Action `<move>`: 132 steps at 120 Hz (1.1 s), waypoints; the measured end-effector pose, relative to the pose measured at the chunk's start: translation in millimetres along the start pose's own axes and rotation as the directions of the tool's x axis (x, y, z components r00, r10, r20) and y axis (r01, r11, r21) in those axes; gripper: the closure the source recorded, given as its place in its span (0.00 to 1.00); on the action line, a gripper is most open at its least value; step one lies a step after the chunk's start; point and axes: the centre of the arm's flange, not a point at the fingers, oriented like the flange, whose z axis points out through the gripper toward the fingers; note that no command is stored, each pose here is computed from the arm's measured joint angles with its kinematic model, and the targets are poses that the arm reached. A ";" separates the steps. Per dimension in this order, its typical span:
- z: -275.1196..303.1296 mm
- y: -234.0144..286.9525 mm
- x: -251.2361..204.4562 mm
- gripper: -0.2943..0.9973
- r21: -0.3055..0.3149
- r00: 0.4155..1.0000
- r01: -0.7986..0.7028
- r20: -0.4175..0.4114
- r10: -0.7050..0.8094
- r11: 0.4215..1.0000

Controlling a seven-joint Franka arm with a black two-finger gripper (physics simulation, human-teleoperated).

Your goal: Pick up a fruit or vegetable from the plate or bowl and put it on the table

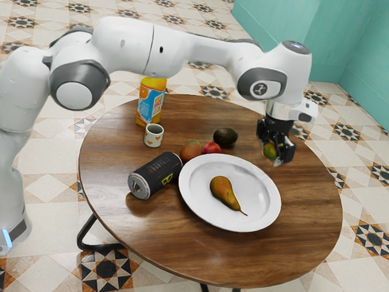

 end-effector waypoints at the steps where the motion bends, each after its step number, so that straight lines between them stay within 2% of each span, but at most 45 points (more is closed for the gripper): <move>1: -2.3 1.3 3.4 0.54 0.000 1.000 -0.001 -0.006 0.001 1.000; 14: -14.8 5.3 33.4 0.52 -0.017 1.000 0.000 -0.032 -0.001 1.000; 29: 12.7 6.6 52.6 0.52 -0.032 1.000 -0.006 -0.006 0.006 0.999; 70: 79.1 10.6 57.6 0.52 -0.048 0.998 -0.028 0.059 0.031 0.998; 86: 93.9 10.6 63.1 0.52 -0.047 0.999 -0.027 0.026 0.028 0.999; 118: 98.4 25.0 74.2 0.52 -0.089 0.995 -0.042 -0.097 0.033 0.995; 124: 97.9 29.8 74.1 0.43 -0.108 0.994 -0.046 -0.106 0.034 0.993; 132: 96.8 33.0 74.6 0.35 -0.123 0.992 -0.048 -0.118 0.034 0.991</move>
